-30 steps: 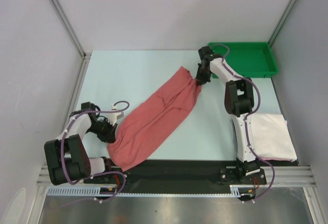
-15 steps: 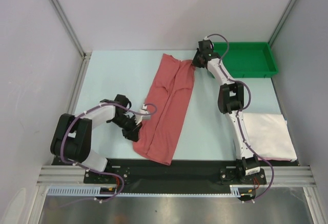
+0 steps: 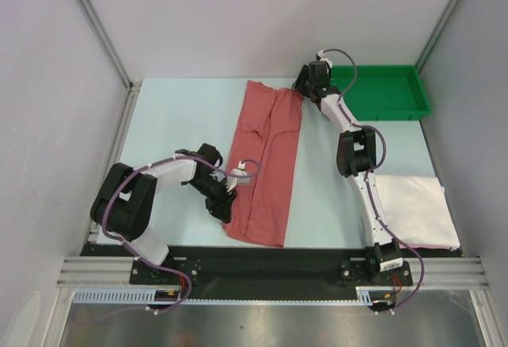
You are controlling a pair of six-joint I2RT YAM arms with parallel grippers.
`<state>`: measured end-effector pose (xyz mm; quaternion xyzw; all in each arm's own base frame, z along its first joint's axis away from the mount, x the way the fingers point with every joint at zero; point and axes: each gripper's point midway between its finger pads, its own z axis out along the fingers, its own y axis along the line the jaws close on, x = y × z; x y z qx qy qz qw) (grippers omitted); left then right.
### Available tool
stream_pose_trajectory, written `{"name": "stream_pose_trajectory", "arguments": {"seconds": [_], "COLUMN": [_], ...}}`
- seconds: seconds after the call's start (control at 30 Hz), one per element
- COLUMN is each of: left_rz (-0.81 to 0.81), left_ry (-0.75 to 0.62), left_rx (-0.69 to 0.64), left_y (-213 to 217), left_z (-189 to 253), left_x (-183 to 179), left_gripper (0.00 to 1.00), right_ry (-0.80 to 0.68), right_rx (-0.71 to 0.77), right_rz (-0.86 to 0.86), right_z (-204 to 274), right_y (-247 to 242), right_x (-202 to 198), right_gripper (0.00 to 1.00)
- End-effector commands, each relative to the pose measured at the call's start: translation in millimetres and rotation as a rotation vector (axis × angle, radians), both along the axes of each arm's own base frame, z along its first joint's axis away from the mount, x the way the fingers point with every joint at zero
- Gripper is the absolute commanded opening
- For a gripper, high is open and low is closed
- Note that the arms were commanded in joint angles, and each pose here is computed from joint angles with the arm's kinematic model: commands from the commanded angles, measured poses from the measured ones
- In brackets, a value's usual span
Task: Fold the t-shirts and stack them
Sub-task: Fold the tshirt
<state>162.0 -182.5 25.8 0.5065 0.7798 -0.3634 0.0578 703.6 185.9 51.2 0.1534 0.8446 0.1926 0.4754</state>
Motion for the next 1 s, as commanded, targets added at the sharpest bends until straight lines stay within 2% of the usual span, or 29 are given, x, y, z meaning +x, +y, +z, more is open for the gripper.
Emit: {"name": "stream_pose_trajectory", "arguments": {"seconds": [0.0, 0.23, 0.3, 0.33, 0.4, 0.43, 0.5, 0.53, 0.57, 0.6, 0.63, 0.67, 0.7, 0.73, 0.8, 0.87, 0.9, 0.97], "left_rz": [-0.004, -0.035, -0.037, -0.053, -0.072, -0.101, -0.14, -0.153, -0.162, -0.173, -0.18, -0.18, -0.181, -0.179, -0.173, -0.164, -0.184, -0.229], "left_ry": [-0.032, -0.157, -0.205, -0.218, -0.295, -0.314, -0.402, -0.408, -0.429, -0.468, -0.48, -0.497, -0.54, -0.558, -0.604, -0.637, -0.669, -0.73], "left_rx": [-0.04, 0.0, 0.032, 0.044, 0.075, 0.092, 0.101, 0.124, 0.121, 0.11, 0.106, 0.099, 0.088, 0.083, 0.059, 0.038, 0.028, 0.01], "left_y": [-5.0, 14.5, 22.7, 27.4, 37.7, 44.5, 53.3, 60.6, 62.8, 63.7, 65.0, 64.8, 64.4, 64.0, 58.9, 54.5, 52.8, 52.1], "left_z": [18.2, 25.1, 26.2, 25.7, 30.8, 28.4, 32.9, 27.8, 28.8, 32.5, 32.1, 33.1, 34.6, 34.8, 36.5, 41.5, 44.2, 47.5], "left_x": [1.1, -8.4, -8.1, -11.3, -9.0, -13.4, -13.9, -19.9, -21.9, -22.3, -25.5, -25.4, -22.9, -21.2, -13.8, -7.5, -3.9, -2.2], "left_gripper": [0.39, 0.54, 0.54, 0.55, 0.57, 0.6, 0.64, 0.7, 0.73, 0.77, 0.88, 1.0, 1.0, 1.0, 1.0, 1.0, 1.0, 1.0], "right_ry": [-0.188, -0.228, -0.186, -0.205, -0.107, -0.091, -0.028, 0.088, 0.064, 0.096, 0.191, 0.171, 0.201, 0.278, 0.304, 0.42, 0.419, 0.523], "right_rx": [-0.031, -0.085, -0.1, -0.093, -0.109, -0.111, -0.097, -0.11, -0.088, -0.082, -0.111, -0.113, -0.11, -0.126, -0.06, -0.053, -0.042, -0.052], "right_rz": [-0.028, -0.012, -0.009, -0.011, 0.004, 0.009, 0.038, 0.061, 0.077, 0.084, 0.109, 0.104, 0.108, 0.126, 0.151, 0.19, 0.193, 0.222], "right_z": [97.7, 168.8, 170.8, 197.4, 184.5, 203.9, 200.4, 157.2, 184.9, 179.1, 145.1, 162.1, 154.9, 124.4, 125.9, 90.7, 95.3, 67.2], "right_y": [-18.4, -26.1, -28.3, -29.6, -27.4, -29.0, -20.0, -17.4, -14.9, -11.9, -4.9, -6.5, -3.6, -0.7, 7.9, 15.3, 16.8, 29.3], "right_x": [14.6, -7.2, -19.0, -28.9, -52.8, -72.8, -102.5, -125.9, -148.6, -164.5, -196.6, -215.4, -234.9, -262.6, -299.8, -349.5, -366.7, -418.9], "right_gripper": [0.57, 0.59, 0.59, 0.59, 0.58, 0.57, 0.57, 0.57, 0.56, 0.56, 0.57, 0.57, 0.59, 0.6, 0.61, 0.61, 0.61, 0.61]}}
